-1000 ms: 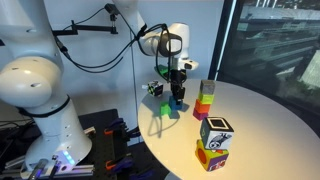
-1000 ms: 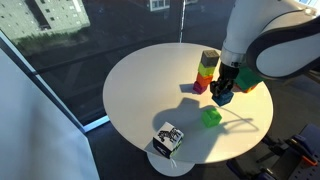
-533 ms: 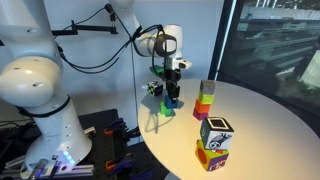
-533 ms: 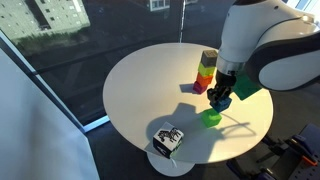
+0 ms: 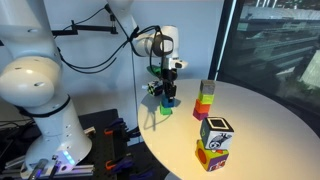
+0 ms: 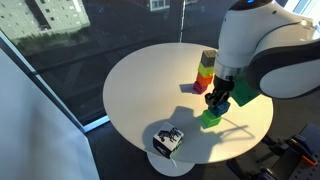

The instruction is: Pick up the blue block and place it on top of the green block

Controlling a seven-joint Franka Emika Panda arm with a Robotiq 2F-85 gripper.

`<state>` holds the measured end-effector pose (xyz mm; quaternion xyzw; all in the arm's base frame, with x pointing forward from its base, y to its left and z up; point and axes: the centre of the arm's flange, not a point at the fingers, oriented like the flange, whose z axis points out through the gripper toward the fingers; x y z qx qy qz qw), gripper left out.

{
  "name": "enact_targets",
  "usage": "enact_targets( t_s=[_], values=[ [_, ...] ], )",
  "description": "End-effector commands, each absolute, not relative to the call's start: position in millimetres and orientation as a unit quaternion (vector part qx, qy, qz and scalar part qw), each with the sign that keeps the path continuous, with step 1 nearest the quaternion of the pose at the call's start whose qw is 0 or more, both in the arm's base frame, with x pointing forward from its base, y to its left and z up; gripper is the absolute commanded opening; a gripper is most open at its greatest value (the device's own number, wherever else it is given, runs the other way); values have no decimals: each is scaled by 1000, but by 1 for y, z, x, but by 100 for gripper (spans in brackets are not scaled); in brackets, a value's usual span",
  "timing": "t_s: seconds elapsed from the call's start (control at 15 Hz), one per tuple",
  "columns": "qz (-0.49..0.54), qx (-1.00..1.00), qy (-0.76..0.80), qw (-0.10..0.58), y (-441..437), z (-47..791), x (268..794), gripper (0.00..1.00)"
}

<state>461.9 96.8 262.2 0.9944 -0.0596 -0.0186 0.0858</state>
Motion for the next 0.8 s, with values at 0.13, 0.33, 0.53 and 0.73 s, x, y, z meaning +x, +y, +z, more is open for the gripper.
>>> enact_targets(
  t_s=[0.13, 0.33, 0.53, 0.73],
  values=[
    [-10, 994, -69, 86, 106, 267, 455, 31],
    [-13, 994, -72, 84, 108, 266, 455, 31],
    [-15, 994, -74, 81, 108, 265, 455, 31],
    [-16, 994, -75, 80, 107, 263, 456, 31]
  ],
)
